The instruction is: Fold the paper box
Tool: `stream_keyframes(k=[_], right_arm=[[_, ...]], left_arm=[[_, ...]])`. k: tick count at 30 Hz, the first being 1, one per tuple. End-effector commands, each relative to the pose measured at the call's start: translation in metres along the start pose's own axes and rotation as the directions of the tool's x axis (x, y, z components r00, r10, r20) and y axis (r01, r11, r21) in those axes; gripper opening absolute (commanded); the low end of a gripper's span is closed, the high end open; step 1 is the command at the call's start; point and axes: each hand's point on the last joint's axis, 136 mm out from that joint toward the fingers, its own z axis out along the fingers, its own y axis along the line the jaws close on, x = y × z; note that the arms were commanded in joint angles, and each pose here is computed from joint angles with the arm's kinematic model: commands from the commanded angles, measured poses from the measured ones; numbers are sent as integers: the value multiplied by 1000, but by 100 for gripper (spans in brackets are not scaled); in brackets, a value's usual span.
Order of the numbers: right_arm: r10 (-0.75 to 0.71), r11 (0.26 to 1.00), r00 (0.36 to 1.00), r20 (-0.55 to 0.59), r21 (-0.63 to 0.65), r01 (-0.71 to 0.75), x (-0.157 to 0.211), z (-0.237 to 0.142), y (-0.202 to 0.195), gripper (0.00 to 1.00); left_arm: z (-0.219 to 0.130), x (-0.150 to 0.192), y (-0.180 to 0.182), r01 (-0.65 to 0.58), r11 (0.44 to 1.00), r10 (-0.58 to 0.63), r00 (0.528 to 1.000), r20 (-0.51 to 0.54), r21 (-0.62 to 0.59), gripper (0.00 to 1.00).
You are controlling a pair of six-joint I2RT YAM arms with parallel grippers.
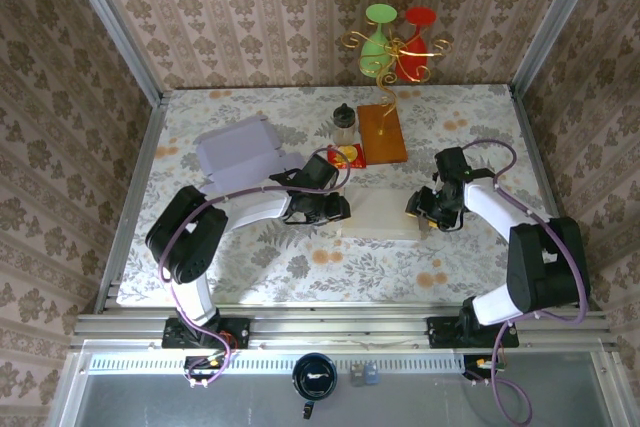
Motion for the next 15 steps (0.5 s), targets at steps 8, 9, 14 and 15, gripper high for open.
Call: stream_keyframes(k=[8,9,14,15], right_arm=[[-9,999,1000,-29,31,10,7,11,-11,46],[-9,999,1000,-30,32,10,7,11,-11,44],[-9,999,999,-36,38,10,9,13,-14,40],[-10,999,999,-38,39,12,9,14,-14,39]], left_arm=[[5,2,10,7,1000,-7,1000,-8,-10,33],[5,2,10,6,1000,-6,1000,-6,-10,33],[5,2,11,4,1000,-4,1000,-7,-9,33],[5,3,10,4,1000,-4,1000,-8,-9,32]])
